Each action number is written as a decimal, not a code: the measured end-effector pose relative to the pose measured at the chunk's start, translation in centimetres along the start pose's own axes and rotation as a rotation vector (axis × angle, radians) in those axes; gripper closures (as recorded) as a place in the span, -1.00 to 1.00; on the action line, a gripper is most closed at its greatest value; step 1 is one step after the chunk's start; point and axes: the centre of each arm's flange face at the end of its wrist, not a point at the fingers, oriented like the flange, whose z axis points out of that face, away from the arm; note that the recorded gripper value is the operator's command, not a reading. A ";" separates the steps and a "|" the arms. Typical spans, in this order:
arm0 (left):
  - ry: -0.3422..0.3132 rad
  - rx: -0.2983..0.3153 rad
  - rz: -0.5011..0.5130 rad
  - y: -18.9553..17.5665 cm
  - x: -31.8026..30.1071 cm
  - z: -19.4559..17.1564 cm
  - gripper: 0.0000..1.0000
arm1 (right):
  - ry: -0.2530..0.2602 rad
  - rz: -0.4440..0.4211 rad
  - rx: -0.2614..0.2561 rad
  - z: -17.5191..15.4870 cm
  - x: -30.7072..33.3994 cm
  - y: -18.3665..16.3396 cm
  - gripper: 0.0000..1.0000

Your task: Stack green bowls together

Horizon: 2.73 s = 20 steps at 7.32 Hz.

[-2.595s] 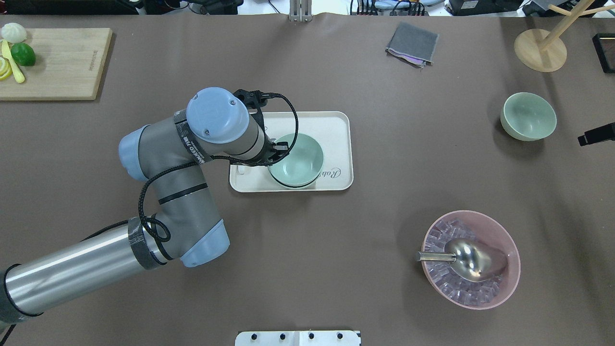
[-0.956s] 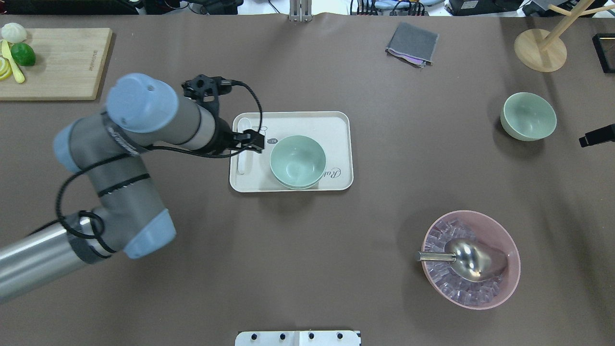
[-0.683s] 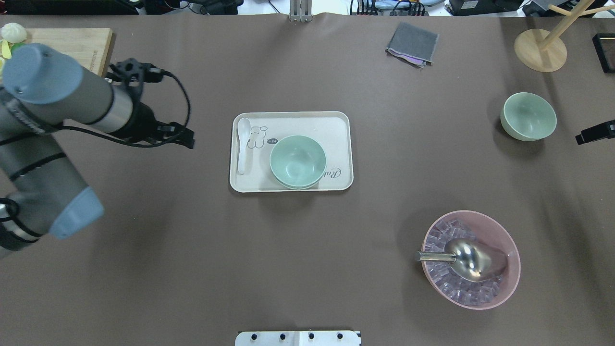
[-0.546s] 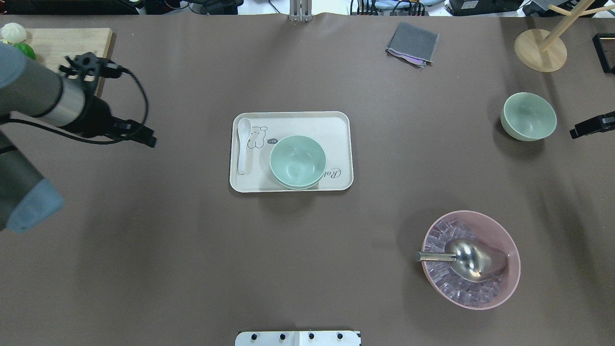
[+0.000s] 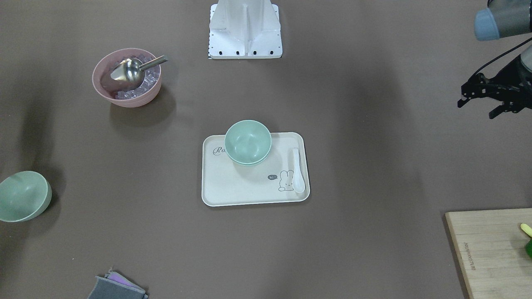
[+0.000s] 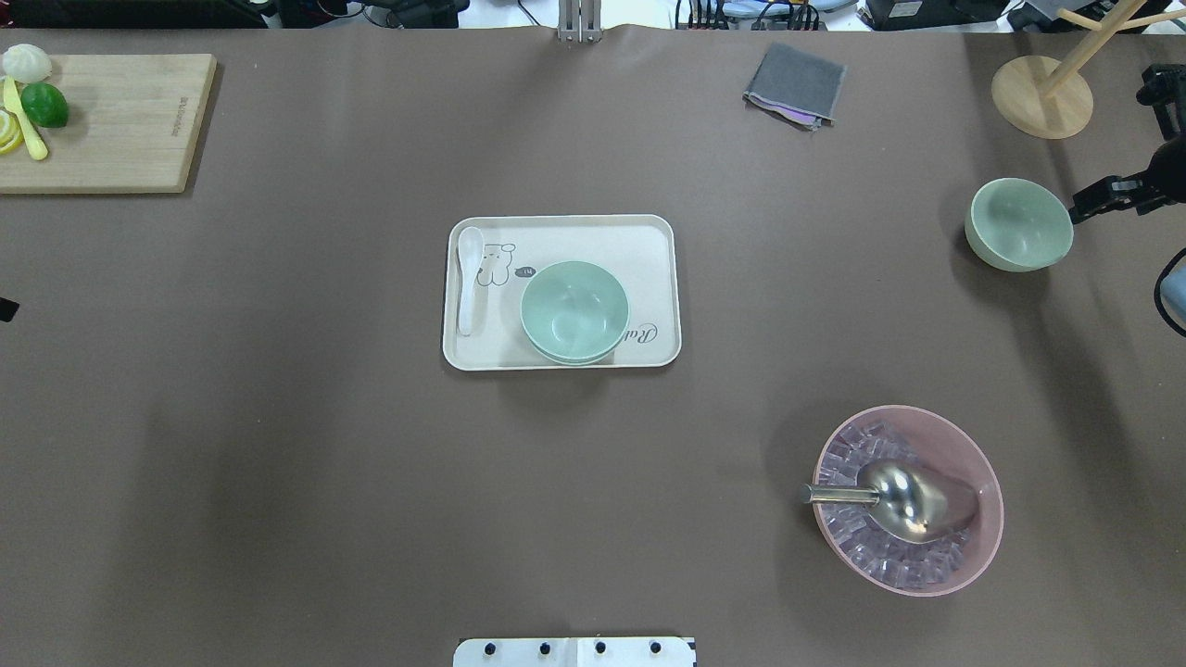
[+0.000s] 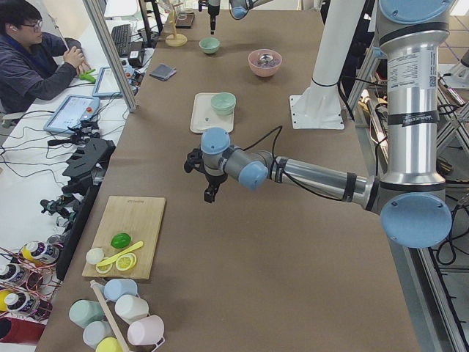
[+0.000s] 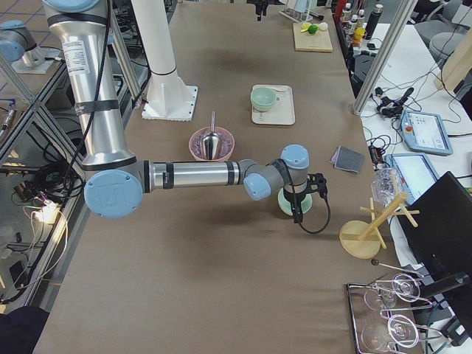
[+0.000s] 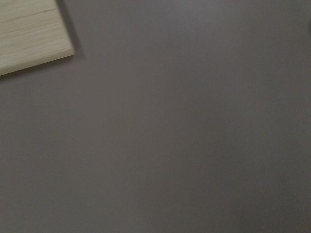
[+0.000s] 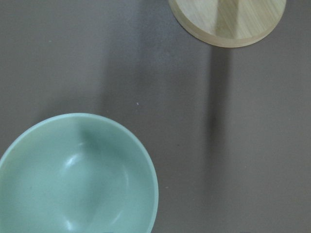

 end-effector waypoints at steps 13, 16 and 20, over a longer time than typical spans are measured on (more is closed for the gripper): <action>-0.022 -0.021 -0.023 2.6 -3.5 0.4 -0.95 | -0.035 0.054 0.006 3.7 -1.6 1.5 1.00; -0.021 -0.021 -0.025 2.6 -3.5 0.4 -0.95 | -0.050 0.041 0.022 2.9 -2.6 0.8 1.00; -0.028 -0.053 -0.055 3.2 -5.3 2.0 -0.95 | -0.178 -0.024 0.068 -1.6 -10.4 -3.2 1.00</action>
